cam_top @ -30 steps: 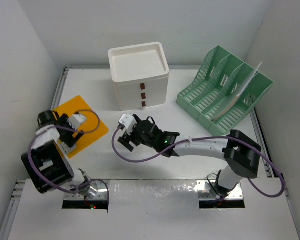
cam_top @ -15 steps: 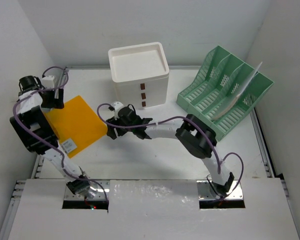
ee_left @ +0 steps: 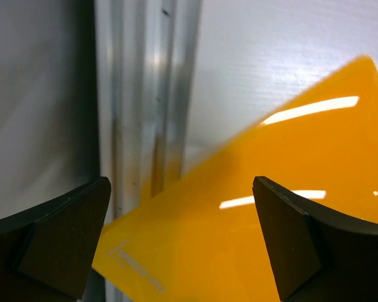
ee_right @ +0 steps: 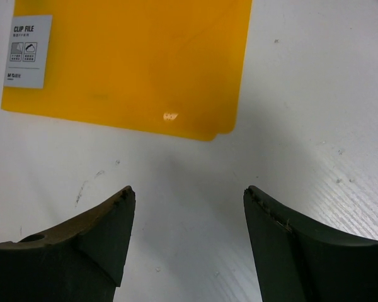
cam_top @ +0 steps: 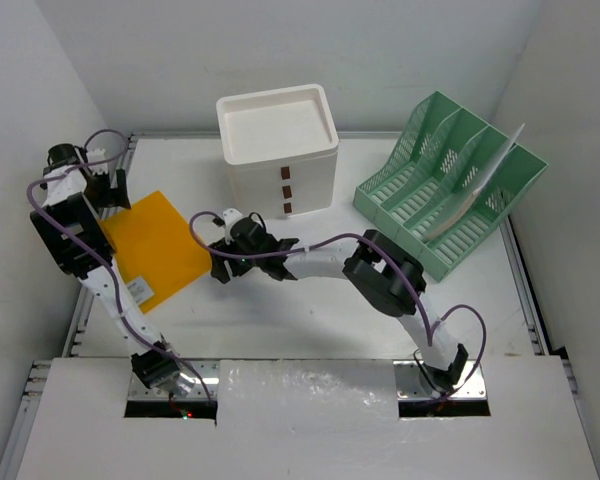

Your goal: Organize the desk

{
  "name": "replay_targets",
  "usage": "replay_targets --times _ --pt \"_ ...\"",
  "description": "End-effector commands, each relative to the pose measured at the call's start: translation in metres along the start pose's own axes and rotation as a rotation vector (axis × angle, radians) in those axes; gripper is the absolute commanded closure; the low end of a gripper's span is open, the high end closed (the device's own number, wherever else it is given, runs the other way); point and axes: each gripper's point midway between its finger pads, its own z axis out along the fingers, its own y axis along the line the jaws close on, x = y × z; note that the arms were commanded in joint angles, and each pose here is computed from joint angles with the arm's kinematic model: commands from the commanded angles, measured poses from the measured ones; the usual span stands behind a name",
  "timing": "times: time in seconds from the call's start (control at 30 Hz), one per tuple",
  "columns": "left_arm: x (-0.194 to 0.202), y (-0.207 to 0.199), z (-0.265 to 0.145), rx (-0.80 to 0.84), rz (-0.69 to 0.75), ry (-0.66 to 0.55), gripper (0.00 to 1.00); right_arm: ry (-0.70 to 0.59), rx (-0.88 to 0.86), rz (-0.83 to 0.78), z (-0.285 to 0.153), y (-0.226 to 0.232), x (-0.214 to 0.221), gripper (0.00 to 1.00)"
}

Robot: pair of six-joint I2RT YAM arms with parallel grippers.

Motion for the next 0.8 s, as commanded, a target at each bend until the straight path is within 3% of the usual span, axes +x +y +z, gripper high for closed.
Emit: replay_targets --times 0.0,0.13,0.3,0.4,0.57,0.77 --pt "0.011 -0.022 -0.018 0.058 0.029 0.041 0.07 -0.053 -0.008 -0.005 -0.009 0.006 -0.018 0.31" --pt "0.064 -0.041 -0.014 0.111 0.13 0.206 0.14 -0.061 -0.002 -0.011 -0.013 0.006 -0.02 0.31" --pt "0.106 -0.049 -0.022 0.211 0.156 0.295 0.32 -0.065 0.003 -0.01 -0.025 0.005 -0.017 0.31" --pt "0.124 -0.073 -0.037 0.333 0.233 0.287 0.43 -0.075 0.013 -0.027 -0.035 0.003 -0.018 0.3" --pt "0.161 -0.12 -0.064 0.492 0.434 0.342 0.48 -0.04 0.001 -0.037 -0.038 -0.001 -0.012 0.27" --pt "0.186 -0.146 -0.078 0.644 0.488 0.397 0.51 -0.065 0.008 0.064 -0.052 -0.028 -0.006 0.27"
